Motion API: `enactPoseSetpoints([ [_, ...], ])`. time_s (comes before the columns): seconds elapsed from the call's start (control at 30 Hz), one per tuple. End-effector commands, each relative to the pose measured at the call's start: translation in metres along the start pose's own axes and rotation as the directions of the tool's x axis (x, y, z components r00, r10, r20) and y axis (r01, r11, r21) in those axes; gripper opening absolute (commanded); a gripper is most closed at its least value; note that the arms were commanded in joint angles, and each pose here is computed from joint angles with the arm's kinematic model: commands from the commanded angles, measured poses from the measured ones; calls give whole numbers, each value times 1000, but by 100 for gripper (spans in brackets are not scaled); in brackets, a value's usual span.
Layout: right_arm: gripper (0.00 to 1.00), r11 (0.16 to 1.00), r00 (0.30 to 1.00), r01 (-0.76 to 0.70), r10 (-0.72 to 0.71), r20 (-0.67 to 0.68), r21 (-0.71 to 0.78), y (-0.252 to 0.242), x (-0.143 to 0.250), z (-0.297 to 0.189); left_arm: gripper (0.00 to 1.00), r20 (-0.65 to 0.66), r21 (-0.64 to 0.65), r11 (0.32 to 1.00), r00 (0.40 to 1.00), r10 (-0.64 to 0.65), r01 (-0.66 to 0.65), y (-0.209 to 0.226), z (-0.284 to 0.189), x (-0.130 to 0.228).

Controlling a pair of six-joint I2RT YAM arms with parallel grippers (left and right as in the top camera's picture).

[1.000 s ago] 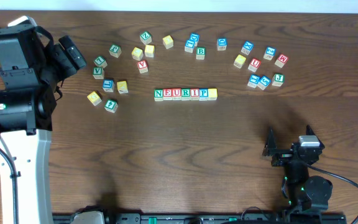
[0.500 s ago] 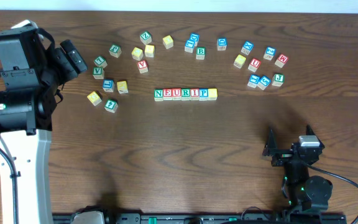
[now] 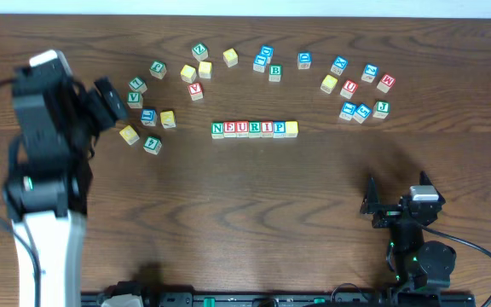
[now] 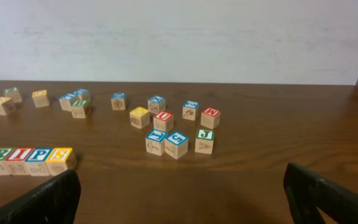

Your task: Spell out NEURIPS

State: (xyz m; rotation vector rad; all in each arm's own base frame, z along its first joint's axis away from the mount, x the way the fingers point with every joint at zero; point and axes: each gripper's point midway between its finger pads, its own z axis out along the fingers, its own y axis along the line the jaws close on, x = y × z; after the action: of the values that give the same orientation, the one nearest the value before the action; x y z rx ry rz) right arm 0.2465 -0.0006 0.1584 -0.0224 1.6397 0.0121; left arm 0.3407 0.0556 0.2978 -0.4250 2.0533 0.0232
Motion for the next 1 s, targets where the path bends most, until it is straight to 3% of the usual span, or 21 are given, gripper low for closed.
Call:
enactPoseSetpoints([
  [0.0, 99, 1000, 1000, -10, 10, 1, 1, -1, 0, 0, 98, 117, 22, 993, 987, 109, -112, 5, -23, 15],
  [0.33, 99, 1000, 1000, -10, 10, 1, 1, -1, 0, 0, 98, 331, 32, 988, 934, 135, -154, 25, -40, 88],
  [0.63, 99, 1000, 1000, -10, 10, 1, 1, -1, 0, 0, 98, 354, 34, 988, 926, 130, -152, 38, -25, 150],
  [0.97, 99, 1000, 1000, -10, 10, 1, 1, -1, 0, 0, 97, 360, 35, 988, 924, 129, -152, 44, -15, 177],
])
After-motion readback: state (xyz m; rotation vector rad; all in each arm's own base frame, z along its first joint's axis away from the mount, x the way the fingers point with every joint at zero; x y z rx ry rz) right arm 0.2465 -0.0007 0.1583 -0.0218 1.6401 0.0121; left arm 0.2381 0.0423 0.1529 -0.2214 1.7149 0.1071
